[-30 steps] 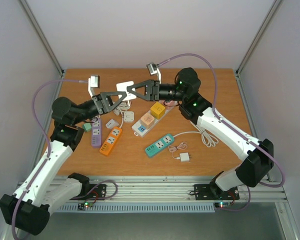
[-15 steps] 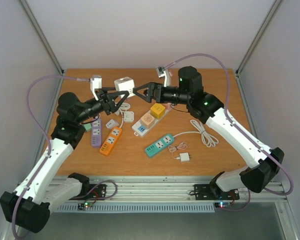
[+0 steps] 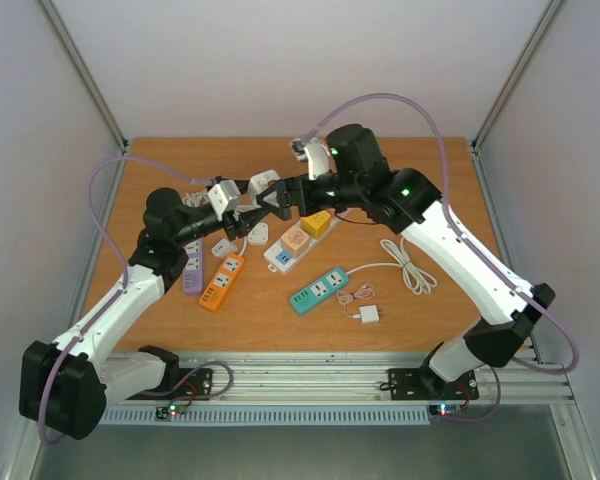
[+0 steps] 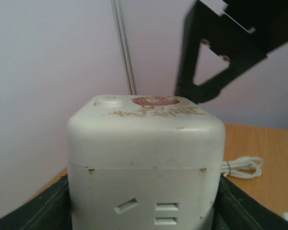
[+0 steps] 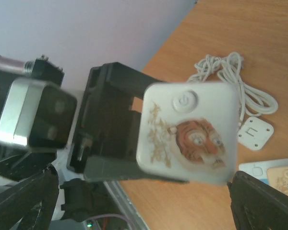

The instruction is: Insert the plug

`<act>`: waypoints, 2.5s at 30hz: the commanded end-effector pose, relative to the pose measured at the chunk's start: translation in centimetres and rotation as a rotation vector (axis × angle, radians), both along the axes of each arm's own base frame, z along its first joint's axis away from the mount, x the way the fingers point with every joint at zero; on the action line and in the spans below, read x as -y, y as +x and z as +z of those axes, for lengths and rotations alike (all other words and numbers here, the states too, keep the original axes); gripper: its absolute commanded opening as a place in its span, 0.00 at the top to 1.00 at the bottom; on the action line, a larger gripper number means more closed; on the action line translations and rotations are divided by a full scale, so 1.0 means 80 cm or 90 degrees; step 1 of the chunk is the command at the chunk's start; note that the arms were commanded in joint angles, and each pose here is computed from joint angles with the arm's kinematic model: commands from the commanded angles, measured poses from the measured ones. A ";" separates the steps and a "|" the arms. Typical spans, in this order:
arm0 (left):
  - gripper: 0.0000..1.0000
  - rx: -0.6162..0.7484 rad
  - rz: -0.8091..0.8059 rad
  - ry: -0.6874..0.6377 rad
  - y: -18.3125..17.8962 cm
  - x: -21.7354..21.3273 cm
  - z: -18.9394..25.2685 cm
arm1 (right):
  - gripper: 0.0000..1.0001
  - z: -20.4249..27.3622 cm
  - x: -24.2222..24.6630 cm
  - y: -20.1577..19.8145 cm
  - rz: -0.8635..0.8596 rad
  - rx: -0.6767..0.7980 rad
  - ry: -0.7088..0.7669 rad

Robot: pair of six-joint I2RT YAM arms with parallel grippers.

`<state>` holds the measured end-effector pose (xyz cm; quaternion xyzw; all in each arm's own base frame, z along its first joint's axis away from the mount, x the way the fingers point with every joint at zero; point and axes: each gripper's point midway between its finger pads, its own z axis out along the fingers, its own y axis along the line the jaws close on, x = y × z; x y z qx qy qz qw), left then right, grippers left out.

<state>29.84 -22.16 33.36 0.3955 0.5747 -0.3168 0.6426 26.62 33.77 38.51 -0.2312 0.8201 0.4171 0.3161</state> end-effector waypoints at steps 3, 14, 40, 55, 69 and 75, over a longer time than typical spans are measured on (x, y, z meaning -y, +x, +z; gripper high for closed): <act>0.56 0.221 -0.031 0.058 -0.019 0.007 0.020 | 0.04 -0.050 -0.006 0.026 -0.076 0.011 -0.159; 0.57 0.206 -0.051 0.129 -0.018 0.018 -0.020 | 0.17 -0.075 -0.017 0.041 -0.082 -0.001 -0.223; 0.00 -0.289 0.333 -0.068 0.056 -0.061 0.033 | 0.54 -0.211 0.132 0.028 -0.178 -0.056 -0.324; 0.01 -0.417 0.473 0.066 -0.055 -0.150 -0.012 | 0.54 -0.308 0.106 -0.015 -0.043 -0.069 -0.378; 0.01 -0.267 0.554 0.034 -0.045 -0.184 -0.023 | 0.54 -0.354 0.093 -0.043 0.037 -0.120 -0.410; 0.01 -0.269 0.545 0.042 -0.044 -0.180 -0.030 | 0.54 -0.366 0.098 -0.040 0.018 -0.137 -0.439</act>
